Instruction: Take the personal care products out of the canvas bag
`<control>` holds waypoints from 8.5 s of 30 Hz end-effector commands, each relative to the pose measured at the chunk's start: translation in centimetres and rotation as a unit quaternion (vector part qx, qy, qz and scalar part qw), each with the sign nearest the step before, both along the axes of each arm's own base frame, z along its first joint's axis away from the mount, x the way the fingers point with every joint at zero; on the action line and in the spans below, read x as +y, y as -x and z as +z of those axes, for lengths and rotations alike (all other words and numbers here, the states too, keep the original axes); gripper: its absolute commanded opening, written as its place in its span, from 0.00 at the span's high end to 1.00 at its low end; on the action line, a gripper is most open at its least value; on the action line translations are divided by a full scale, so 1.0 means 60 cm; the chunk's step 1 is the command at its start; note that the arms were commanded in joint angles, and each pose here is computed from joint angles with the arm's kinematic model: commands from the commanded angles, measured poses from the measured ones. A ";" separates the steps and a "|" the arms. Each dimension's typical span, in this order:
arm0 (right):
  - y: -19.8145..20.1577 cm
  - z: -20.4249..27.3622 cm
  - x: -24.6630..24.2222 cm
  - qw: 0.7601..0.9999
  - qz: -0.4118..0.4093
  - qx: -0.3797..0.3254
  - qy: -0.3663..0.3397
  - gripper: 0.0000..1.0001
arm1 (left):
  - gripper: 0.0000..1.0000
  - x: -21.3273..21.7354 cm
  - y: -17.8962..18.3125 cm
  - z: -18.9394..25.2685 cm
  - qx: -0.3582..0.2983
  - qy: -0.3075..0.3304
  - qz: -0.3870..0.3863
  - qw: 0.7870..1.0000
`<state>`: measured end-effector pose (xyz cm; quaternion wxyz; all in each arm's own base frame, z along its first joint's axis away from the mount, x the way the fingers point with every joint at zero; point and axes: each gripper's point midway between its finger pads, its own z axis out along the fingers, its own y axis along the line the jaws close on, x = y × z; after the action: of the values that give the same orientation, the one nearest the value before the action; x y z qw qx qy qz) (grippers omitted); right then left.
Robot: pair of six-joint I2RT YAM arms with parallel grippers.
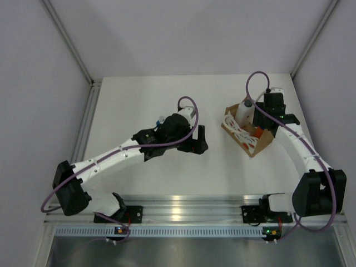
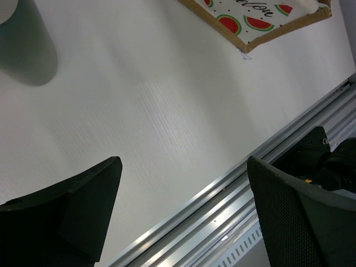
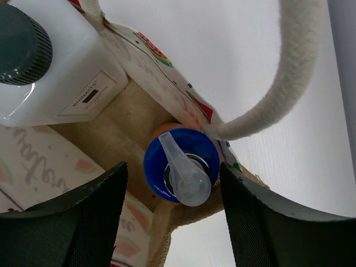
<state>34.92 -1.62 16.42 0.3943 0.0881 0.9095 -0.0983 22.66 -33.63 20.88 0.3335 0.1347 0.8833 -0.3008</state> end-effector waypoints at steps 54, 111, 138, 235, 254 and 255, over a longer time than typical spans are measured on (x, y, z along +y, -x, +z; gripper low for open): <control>-0.055 0.069 0.007 0.989 0.041 -0.131 -0.056 1.00 | 0.02 0.157 0.015 0.046 -0.102 -0.038 0.085 0.990; 0.159 0.308 0.600 0.835 0.497 -0.179 -0.157 1.00 | 0.02 0.486 0.030 0.117 -0.199 -0.129 0.391 0.889; 0.107 0.088 0.913 0.745 0.634 -0.170 -0.122 1.00 | 0.02 0.569 0.058 0.155 -0.221 -0.060 0.485 0.844; -0.124 0.049 0.091 0.945 -0.228 -0.189 -0.137 0.37 | 0.02 0.378 0.008 0.073 -0.154 -0.088 0.229 0.957; -0.108 0.035 0.081 0.945 -0.236 -0.185 -0.128 0.42 | 0.02 0.373 0.007 0.067 -0.148 -0.091 0.223 0.959; -0.108 0.034 0.081 0.946 -0.234 -0.183 -0.126 0.41 | 0.02 0.373 0.008 0.067 -0.148 -0.090 0.223 0.959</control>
<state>42.04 4.03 17.38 0.4955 0.3554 0.7911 -0.0472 21.64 -10.65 24.29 0.4943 0.0043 0.8632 -0.1027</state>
